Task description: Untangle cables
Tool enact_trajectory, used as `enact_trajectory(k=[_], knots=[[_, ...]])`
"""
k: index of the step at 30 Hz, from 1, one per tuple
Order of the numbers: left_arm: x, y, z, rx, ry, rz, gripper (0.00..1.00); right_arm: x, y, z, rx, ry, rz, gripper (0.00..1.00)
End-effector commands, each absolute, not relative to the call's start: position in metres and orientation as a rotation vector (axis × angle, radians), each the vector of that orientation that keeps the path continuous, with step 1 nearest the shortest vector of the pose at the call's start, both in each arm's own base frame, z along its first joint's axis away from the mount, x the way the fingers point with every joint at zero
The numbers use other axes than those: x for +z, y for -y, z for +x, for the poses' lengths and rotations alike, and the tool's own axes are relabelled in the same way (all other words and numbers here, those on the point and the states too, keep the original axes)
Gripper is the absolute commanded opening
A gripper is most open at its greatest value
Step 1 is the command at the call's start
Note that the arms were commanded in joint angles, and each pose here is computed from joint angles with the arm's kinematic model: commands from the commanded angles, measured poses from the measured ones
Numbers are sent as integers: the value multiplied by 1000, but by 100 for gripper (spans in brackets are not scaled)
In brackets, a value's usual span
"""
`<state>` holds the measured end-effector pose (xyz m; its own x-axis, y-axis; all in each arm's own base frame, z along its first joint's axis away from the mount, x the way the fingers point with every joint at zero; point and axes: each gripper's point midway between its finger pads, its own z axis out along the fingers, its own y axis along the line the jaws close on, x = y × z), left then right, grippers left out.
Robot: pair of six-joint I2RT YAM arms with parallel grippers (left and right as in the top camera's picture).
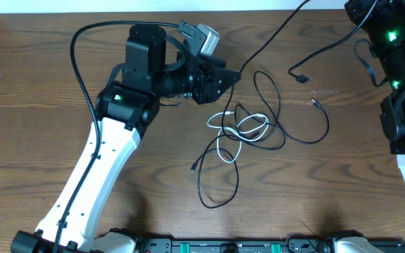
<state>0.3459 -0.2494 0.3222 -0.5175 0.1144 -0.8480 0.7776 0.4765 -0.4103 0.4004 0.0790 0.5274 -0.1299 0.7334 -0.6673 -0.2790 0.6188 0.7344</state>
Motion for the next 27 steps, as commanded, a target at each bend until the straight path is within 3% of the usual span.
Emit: enact_trajectory(k=[1,19,27], knots=[[331,250,348,-1041,-1879,777,64,540,-92,391,1021,-1449,363,1],[335,276,330,-1046,-1812,894,63,552,-122,374,1234,-1459,265,2],[335,276,331,-1046,-1812,893,41,552,-123,374,1237,-1460,261,1]])
